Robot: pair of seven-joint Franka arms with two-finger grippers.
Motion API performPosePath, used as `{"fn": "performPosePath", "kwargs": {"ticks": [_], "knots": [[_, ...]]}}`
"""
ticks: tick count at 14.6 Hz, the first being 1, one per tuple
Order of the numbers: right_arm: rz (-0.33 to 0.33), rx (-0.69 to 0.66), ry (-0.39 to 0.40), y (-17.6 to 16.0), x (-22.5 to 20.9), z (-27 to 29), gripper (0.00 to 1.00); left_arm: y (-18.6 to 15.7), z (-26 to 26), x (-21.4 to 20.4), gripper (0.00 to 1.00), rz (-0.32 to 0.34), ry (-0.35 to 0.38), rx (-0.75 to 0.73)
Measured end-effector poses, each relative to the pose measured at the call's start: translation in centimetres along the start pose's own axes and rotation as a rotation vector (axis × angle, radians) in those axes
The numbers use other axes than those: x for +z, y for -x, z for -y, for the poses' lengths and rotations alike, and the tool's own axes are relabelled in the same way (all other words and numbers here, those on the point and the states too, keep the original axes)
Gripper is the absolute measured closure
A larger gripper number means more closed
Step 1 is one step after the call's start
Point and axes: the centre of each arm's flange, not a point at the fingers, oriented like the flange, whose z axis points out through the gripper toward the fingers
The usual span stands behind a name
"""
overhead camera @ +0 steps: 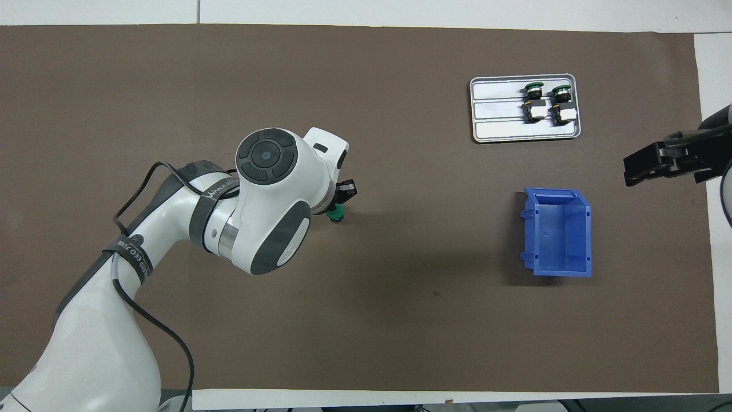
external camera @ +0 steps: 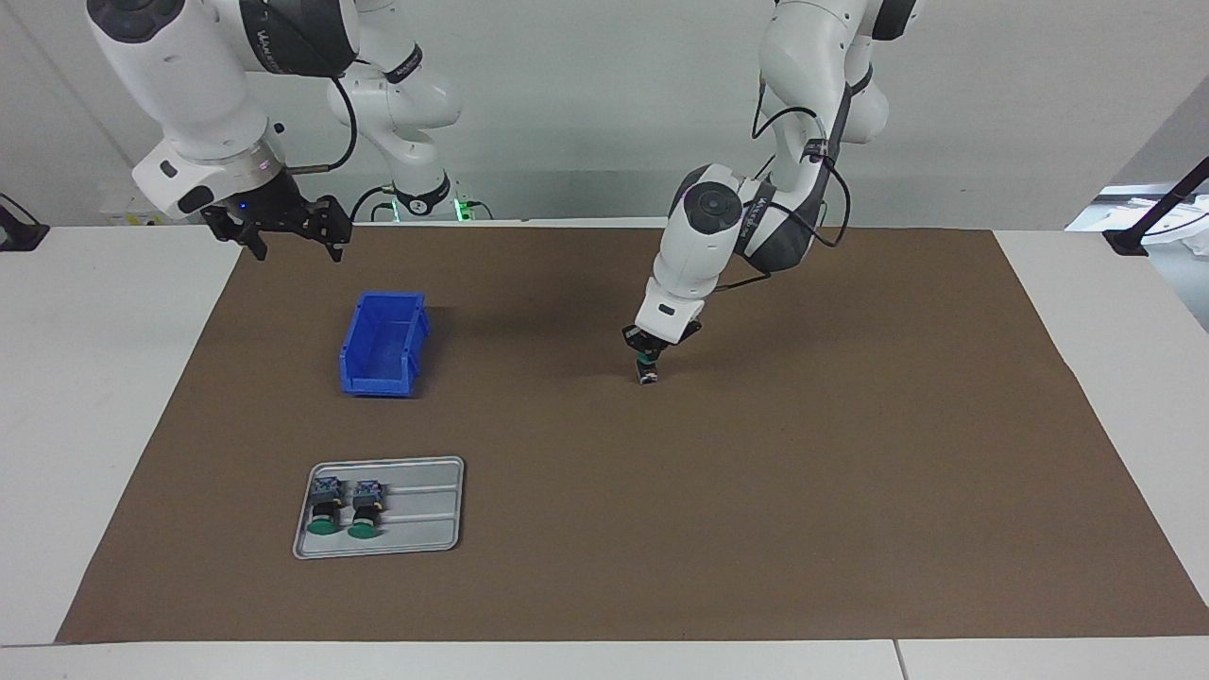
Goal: Place and press button with both arms
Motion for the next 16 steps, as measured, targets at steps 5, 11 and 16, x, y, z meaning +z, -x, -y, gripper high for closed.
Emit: {"fn": "performPosePath", "kwargs": {"ticks": [5,11,16], "knots": [[0.000,0.000,0.000,0.0,0.0,0.0,0.00,0.0,0.2,0.2,0.99,-0.001,-0.002,-0.001],[0.000,0.000,0.000,0.0,0.0,0.0,0.00,0.2,0.6,-2.3,0.76,-0.007,0.003,-0.005],[0.000,0.000,0.000,0.0,0.0,0.0,0.00,-2.7,5.0,-6.7,0.20,0.005,-0.015,-0.048]]}}
